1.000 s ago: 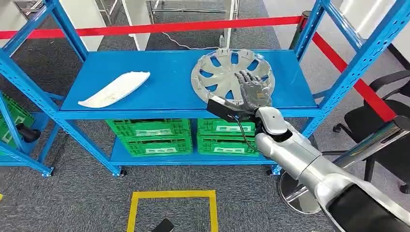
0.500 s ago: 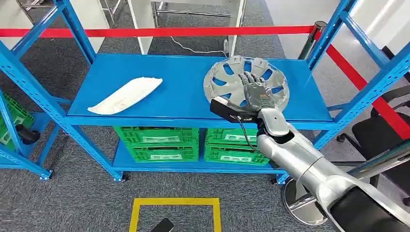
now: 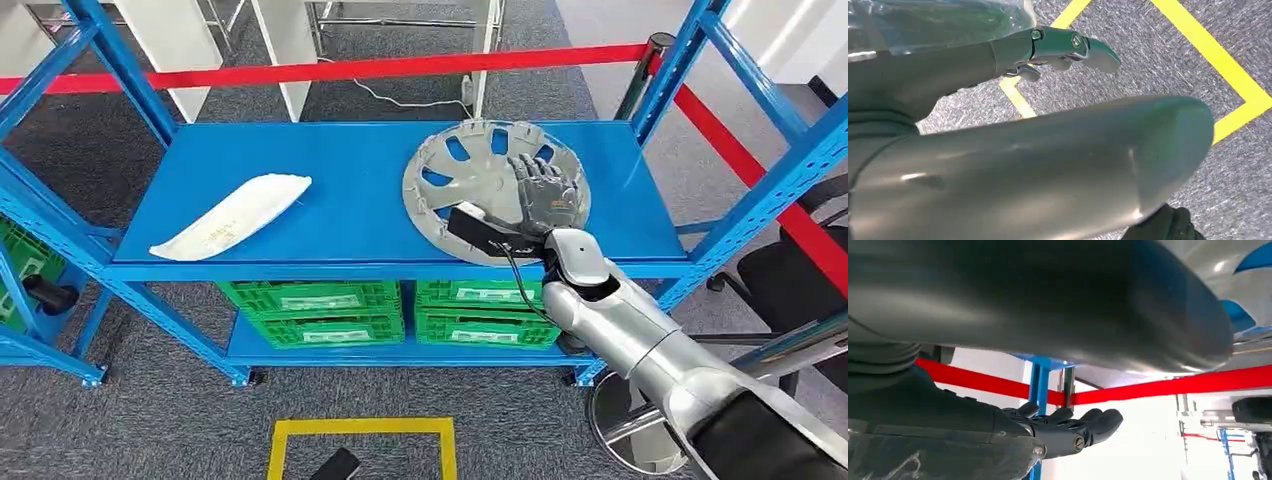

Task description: Take the parts from the cabinet and place them on the table.

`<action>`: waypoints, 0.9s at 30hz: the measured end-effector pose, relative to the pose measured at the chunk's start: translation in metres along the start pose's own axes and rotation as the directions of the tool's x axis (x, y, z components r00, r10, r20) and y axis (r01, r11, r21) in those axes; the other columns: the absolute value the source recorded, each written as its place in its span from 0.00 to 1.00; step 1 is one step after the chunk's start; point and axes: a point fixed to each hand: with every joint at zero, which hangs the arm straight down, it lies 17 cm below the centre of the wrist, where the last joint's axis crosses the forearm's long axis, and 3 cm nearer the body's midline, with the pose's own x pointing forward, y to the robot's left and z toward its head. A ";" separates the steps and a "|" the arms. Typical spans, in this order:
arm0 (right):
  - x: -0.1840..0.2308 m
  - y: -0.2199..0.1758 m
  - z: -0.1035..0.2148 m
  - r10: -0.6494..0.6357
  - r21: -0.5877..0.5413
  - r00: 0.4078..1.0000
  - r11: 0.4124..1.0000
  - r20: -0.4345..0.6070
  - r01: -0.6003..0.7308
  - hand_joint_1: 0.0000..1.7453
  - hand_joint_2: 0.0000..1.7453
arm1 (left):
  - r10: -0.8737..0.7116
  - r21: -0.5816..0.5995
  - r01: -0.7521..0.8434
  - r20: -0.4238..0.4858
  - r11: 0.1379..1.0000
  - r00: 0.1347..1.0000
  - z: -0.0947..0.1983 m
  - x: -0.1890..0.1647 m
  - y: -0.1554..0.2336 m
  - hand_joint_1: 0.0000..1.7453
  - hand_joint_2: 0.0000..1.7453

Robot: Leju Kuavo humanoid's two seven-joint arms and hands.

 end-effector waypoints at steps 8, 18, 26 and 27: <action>-0.015 0.005 0.003 -0.004 0.004 0.999 1.000 -0.032 0.004 0.00 0.00 | 0.013 0.007 -0.013 0.002 1.000 1.000 0.000 0.000 0.001 0.00 0.00; -0.029 0.021 0.009 -0.049 0.058 0.995 0.997 -0.082 0.053 0.00 0.00 | 0.022 0.009 -0.022 0.007 1.000 1.000 0.000 0.000 0.002 0.00 0.00; -0.037 0.045 0.018 -0.082 0.115 0.990 0.989 -0.111 0.095 0.00 0.00 | 0.031 0.016 -0.031 0.007 0.999 0.999 0.000 0.001 0.004 0.00 0.00; -0.039 0.050 0.019 -0.088 0.125 0.989 0.987 -0.115 0.103 0.00 0.00 | 0.032 0.016 -0.032 0.005 0.999 0.999 0.000 0.001 0.004 0.00 0.00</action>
